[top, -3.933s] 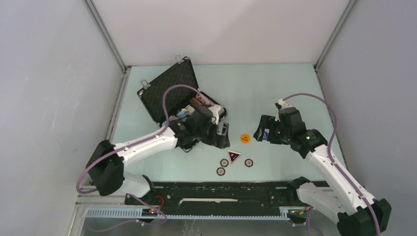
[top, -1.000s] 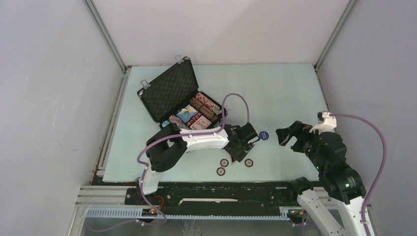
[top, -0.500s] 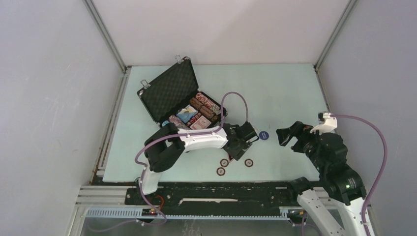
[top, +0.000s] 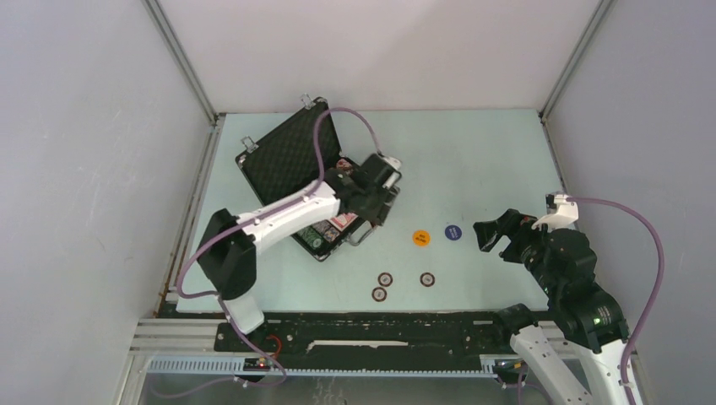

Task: Pack up texas hold em set

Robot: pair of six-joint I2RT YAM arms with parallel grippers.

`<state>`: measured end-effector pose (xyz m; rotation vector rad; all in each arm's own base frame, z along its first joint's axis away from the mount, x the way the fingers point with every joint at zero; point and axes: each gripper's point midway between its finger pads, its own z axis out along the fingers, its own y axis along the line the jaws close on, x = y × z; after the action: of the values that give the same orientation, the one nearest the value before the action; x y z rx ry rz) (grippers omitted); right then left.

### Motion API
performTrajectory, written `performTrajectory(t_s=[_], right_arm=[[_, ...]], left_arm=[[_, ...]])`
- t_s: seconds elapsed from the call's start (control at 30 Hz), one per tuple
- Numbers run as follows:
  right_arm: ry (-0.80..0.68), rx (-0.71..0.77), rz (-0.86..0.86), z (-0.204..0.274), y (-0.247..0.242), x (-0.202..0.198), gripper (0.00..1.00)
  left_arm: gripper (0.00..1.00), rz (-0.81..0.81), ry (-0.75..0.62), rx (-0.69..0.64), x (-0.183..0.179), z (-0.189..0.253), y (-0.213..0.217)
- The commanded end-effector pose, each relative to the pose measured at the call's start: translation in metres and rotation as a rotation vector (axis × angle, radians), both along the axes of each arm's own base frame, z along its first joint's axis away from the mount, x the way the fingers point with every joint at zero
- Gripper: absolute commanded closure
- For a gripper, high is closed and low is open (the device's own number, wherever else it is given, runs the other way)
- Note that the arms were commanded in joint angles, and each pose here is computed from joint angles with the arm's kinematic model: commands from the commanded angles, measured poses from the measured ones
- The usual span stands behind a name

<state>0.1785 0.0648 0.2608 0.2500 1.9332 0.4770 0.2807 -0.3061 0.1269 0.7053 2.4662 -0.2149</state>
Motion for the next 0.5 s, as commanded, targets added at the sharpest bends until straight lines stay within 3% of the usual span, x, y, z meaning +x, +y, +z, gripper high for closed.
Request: performTrajectory(t_s=[0.0,0.17,0.47], right_arm=[[-0.031,-0.004,0.012,0.005,0.001,0.003,0.0],[-0.036,-0.002,0.02,0.006,0.002,0.002,0.0],[-0.039,0.001,0.027,0.005,0.005,0.003,0.0]], left_arm=[[0.48,0.044,0.024,0.047,0.021,0.001,0.045],[0.48,0.012,0.031,0.191,0.037,-0.006,0.082],[0.47,-0.143,0.017,0.262,0.064,-0.026,0.093]])
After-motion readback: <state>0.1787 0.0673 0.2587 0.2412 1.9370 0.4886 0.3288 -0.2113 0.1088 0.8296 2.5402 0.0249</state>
